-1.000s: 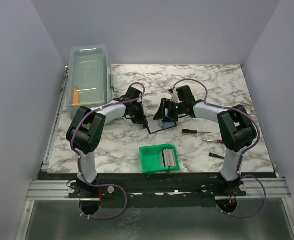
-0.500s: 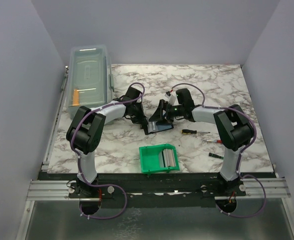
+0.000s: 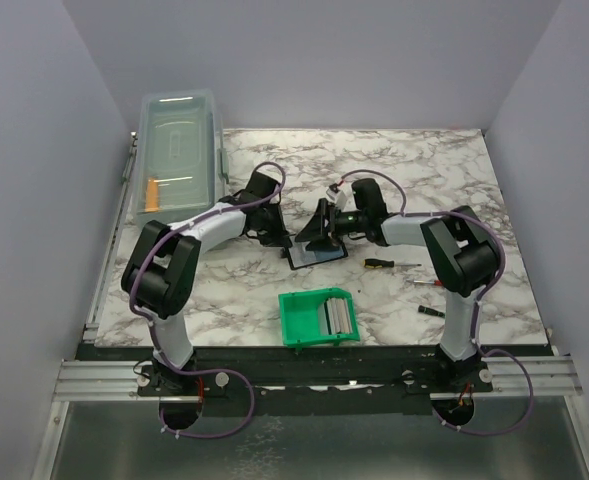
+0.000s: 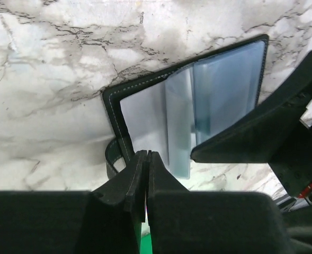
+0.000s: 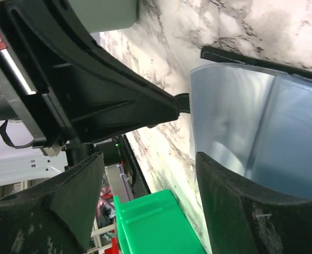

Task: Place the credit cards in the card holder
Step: Open the card holder at the center of the board.

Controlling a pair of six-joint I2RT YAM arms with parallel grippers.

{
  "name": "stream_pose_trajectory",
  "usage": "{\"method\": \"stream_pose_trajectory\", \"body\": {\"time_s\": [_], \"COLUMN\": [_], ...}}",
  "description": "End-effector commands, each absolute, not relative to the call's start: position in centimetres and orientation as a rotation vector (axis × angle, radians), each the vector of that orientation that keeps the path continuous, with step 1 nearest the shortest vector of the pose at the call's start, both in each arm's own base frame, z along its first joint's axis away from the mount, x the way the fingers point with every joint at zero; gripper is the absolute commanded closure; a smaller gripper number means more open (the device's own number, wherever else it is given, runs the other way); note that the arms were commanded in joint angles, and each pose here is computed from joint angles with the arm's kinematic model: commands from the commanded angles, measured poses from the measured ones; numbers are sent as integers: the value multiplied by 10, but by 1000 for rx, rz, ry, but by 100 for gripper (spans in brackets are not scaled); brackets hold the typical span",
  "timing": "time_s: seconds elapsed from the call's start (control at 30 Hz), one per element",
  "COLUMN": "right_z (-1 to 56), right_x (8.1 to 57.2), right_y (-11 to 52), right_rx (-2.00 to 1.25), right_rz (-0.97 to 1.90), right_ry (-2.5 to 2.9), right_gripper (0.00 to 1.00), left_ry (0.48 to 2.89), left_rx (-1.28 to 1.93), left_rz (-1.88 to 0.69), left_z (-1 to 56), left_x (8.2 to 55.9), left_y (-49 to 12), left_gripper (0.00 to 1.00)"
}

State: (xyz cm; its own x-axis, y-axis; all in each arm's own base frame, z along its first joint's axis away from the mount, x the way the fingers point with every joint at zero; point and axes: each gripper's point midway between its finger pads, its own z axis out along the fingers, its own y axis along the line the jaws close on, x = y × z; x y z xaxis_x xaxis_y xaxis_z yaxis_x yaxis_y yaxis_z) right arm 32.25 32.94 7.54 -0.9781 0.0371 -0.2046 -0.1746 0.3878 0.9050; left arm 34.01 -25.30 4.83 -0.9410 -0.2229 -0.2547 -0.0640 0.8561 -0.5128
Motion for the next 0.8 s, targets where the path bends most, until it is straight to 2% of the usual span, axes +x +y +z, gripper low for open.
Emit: {"method": "stream_pose_trajectory", "body": {"time_s": [0.0,0.1,0.2,0.33,0.47,0.6,0.77], "right_z": [80,83,85,86,84,82,75], "right_x": [313,309,304,307,308,309,310], "right_y": [336,340,342,338,342,341,336], "right_rx": [-158,-176,-202,-213,-230,-225,-222], "right_rz": [1760,1811,1846,1742,1791,1777,1684], "right_ry": [2429,2422,2429,2454,2456,2458,2497], "right_gripper": [28,29,35,35,45,47,51], "left_ry": [2684,2655,2624,2584,2551,2582,2687], "left_rx": [-209,-197,-204,-186,-162,-135,-123], "left_rz": [-655,-626,-637,-737,-837,-958,-937], "left_z": [77,94,110,134,151,140,86], "left_x": [338,336,342,354,372,387,394], "left_y": [-233,-226,-222,-237,-257,-283,-293], "left_gripper": [93,91,90,90,90,91,94]}}
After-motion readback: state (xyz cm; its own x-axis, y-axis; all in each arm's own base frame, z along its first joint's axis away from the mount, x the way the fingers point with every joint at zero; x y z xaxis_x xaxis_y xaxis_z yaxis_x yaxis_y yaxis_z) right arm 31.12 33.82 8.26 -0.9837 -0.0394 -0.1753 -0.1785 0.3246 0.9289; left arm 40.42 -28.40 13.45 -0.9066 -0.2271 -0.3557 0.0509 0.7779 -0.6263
